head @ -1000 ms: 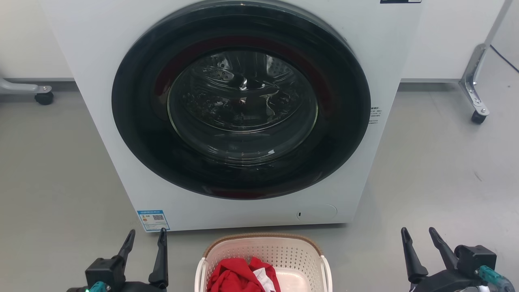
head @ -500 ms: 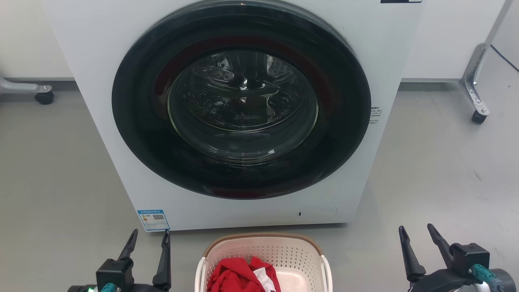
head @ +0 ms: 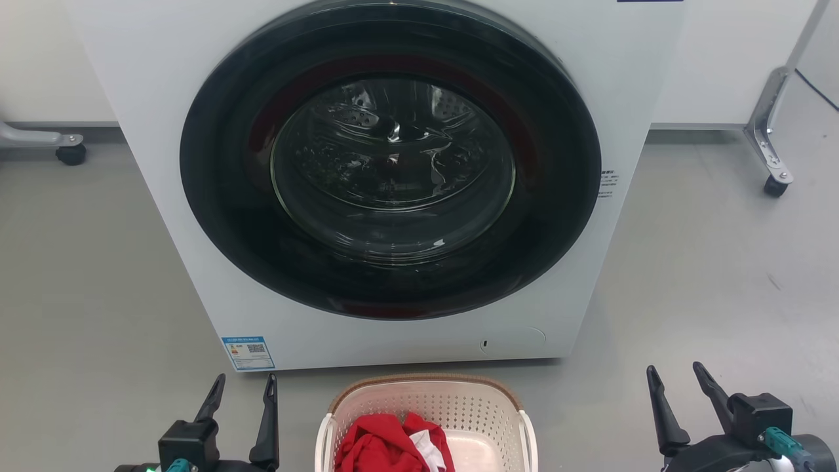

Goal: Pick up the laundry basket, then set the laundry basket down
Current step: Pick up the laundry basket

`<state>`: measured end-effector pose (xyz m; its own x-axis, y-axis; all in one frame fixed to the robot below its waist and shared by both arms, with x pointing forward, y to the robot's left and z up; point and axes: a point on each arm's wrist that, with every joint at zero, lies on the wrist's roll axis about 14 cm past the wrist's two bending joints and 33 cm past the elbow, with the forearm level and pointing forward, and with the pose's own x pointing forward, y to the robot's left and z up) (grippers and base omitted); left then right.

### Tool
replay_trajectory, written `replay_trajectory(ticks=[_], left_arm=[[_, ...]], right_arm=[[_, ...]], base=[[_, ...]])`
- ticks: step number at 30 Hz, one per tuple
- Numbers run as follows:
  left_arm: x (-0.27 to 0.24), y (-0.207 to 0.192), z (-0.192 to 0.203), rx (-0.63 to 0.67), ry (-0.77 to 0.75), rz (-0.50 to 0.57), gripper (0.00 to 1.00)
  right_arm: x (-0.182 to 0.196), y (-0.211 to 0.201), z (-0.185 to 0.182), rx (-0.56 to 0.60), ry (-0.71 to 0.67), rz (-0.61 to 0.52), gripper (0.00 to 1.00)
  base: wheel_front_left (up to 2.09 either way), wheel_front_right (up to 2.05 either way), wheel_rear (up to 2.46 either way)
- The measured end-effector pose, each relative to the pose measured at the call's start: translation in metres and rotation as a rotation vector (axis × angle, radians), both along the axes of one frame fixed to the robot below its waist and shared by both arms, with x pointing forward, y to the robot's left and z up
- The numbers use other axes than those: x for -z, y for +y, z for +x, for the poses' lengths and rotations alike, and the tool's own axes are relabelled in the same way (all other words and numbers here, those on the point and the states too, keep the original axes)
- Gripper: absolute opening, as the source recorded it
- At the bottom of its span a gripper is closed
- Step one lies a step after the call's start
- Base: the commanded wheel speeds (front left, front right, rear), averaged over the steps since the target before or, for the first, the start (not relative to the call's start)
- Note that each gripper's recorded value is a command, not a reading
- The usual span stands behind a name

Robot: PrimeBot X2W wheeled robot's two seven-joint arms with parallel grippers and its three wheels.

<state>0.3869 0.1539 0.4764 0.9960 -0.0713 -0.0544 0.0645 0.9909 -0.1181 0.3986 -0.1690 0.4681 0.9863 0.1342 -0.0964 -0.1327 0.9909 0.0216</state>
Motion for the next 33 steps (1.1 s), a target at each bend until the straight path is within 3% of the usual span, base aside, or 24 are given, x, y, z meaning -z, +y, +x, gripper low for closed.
replay_trajectory(ticks=[16, 33], left_arm=[[0.014, -0.003, 0.011, 0.005, 0.038, -0.010, 1.00], [0.062, -0.018, 0.052, 0.043, 0.146, -0.038, 1.00]], right_arm=[[0.017, 0.012, 0.007, -0.023, 0.039, 0.013, 1.00], [0.067, 0.016, 0.043, -0.021, 0.153, 0.028, 1.00]], base=[[0.00, 0.00, 0.00], [0.00, 0.00, 0.00]])
